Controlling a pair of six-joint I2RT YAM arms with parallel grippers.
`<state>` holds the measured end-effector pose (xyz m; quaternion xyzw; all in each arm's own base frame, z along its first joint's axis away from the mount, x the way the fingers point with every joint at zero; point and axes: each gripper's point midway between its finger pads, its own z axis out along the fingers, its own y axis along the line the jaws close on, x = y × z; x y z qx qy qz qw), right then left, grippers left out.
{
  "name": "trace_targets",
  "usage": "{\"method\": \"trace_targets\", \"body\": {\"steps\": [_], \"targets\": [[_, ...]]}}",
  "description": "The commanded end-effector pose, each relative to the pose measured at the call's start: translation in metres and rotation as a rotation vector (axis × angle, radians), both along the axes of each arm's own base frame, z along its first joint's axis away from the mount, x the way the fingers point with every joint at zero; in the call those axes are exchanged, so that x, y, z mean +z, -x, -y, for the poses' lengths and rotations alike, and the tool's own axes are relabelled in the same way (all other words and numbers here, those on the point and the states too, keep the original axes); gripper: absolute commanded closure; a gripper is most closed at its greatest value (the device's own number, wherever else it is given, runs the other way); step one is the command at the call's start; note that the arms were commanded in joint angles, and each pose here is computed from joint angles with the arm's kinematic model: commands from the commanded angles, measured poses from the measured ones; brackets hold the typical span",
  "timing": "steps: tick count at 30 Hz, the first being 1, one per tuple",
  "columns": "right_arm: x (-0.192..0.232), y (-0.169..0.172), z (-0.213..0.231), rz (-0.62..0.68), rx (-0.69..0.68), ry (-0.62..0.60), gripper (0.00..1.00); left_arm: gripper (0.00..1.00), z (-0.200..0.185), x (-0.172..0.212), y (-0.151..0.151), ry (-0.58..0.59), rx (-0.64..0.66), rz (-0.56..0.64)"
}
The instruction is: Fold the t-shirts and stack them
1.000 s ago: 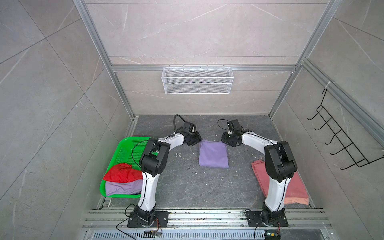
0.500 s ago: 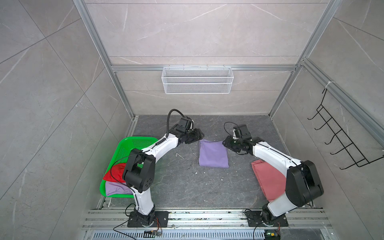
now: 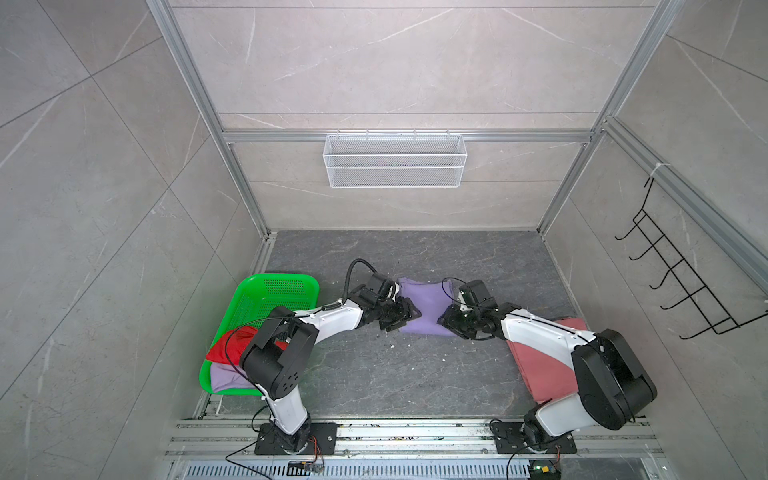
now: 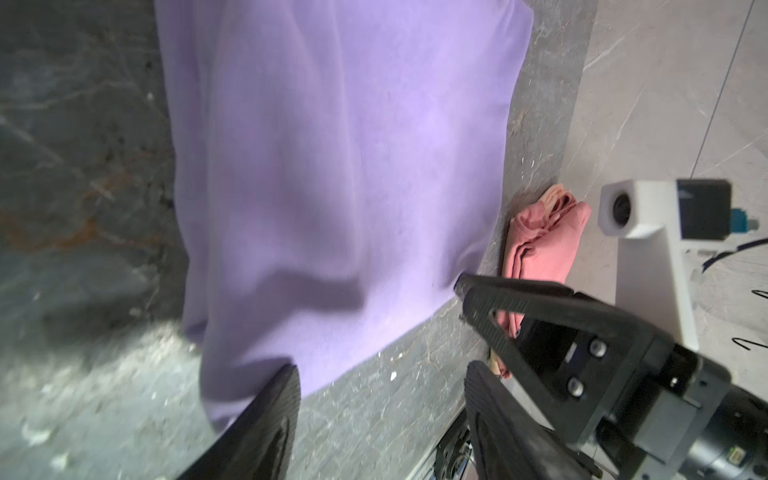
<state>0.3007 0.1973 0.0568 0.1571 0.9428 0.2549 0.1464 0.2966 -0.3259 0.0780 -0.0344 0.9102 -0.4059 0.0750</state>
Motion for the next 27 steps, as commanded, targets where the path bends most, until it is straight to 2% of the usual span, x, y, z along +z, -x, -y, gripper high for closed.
{"method": "trace_targets", "body": {"steps": [1, 6, 10, 14, 18, 21, 23, 27], "targets": [[-0.026, 0.006, 0.007, -0.03, 0.014, 0.058, 0.53, 0.35, 0.003, -0.017, -0.003, 0.024, 0.033, -0.012], [-0.056, 0.016, 0.02, -0.079, 0.007, 0.129, 0.54, 0.35, -0.013, -0.052, 0.008, -0.024, 0.089, -0.067], [-0.058, 0.021, 0.028, -0.079, 0.001, 0.159, 0.54, 0.35, -0.021, -0.063, 0.013, -0.045, 0.111, -0.077], [-0.034, 0.013, 0.023, -0.031, 0.011, 0.142, 0.54, 0.35, -0.016, -0.033, 0.005, -0.025, 0.082, -0.011], [0.02, -0.012, 0.013, 0.101, 0.015, 0.1, 0.53, 0.35, -0.007, 0.023, -0.012, -0.039, 0.009, 0.1], [0.05, -0.037, 0.008, 0.182, -0.006, 0.102, 0.45, 0.34, 0.005, 0.054, -0.032, -0.024, -0.06, 0.142], [0.061, -0.055, 0.002, 0.21, -0.006, 0.1, 0.44, 0.34, 0.012, 0.062, -0.046, -0.012, -0.076, 0.157], [0.065, -0.095, -0.016, 0.22, -0.01, 0.083, 0.44, 0.34, 0.021, 0.052, -0.079, -0.001, -0.071, 0.14]]}}
